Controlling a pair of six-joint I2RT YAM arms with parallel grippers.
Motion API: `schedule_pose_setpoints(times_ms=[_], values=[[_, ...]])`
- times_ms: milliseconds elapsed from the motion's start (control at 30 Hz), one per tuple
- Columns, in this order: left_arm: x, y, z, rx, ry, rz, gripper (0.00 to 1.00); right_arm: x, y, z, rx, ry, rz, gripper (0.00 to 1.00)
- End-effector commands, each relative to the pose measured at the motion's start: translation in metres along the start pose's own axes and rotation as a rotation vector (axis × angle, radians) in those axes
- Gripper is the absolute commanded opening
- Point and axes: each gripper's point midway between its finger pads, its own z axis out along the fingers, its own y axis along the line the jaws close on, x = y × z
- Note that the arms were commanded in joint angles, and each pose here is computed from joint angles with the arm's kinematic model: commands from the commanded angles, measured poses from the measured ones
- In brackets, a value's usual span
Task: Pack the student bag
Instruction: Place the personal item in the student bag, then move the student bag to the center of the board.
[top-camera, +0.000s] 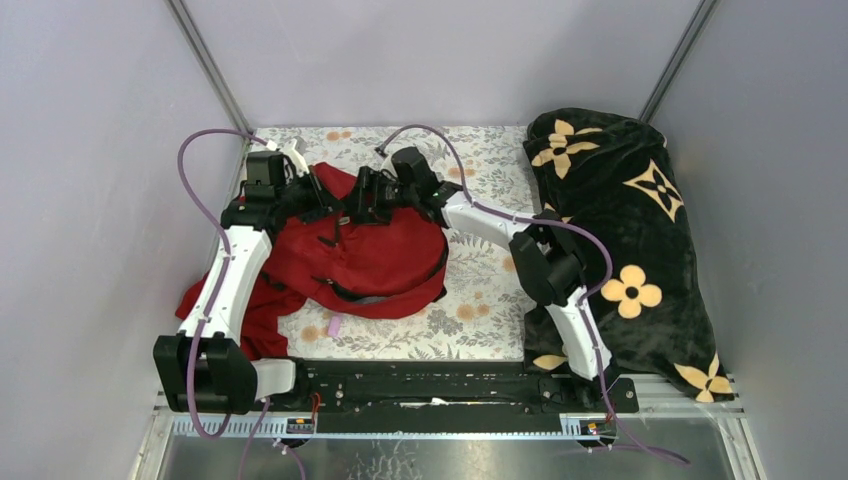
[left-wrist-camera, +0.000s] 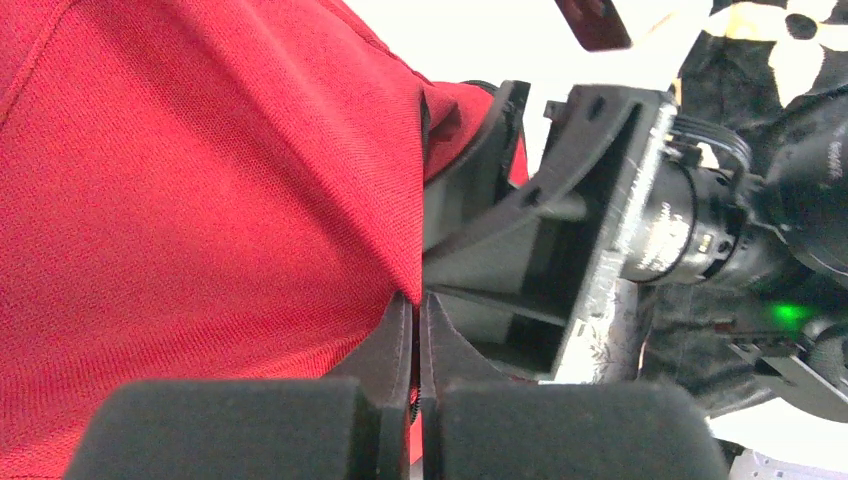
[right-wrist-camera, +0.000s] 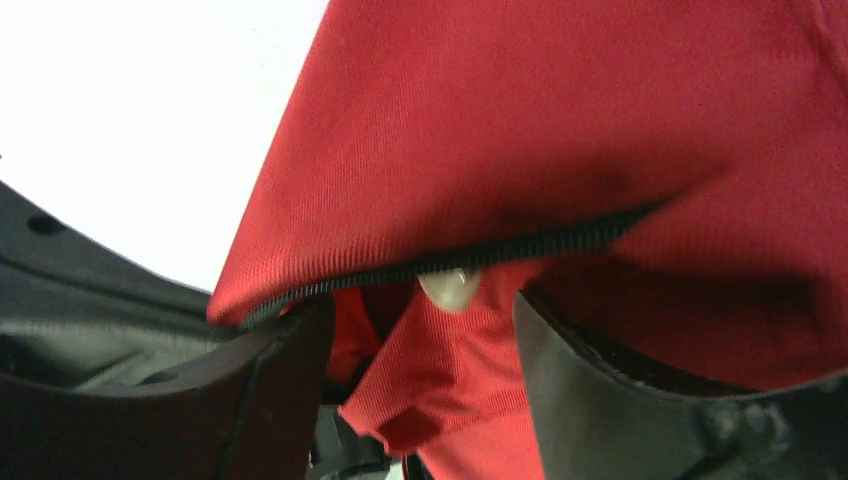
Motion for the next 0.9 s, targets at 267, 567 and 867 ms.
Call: schedule_pose_setpoints(times_ms=[267,567,867], values=[[-0.01,-0.008,-0.002,0.033,-0.053,0.007,0.0,0.008,0.044,-0.088,0.061,-0.106,-0.237,0.83],[0.013,0.005,0.029,0.014,0.071,-0.006,0.0,0.051,-0.01,-0.141,0.17,-0.225,-0.229,0.83],[0.042,-0.008,0.032,-0.334,0.096,0.253,0.86,0.041,-0.088,-0.201,0.603,-0.321,-0.308,0.99]])
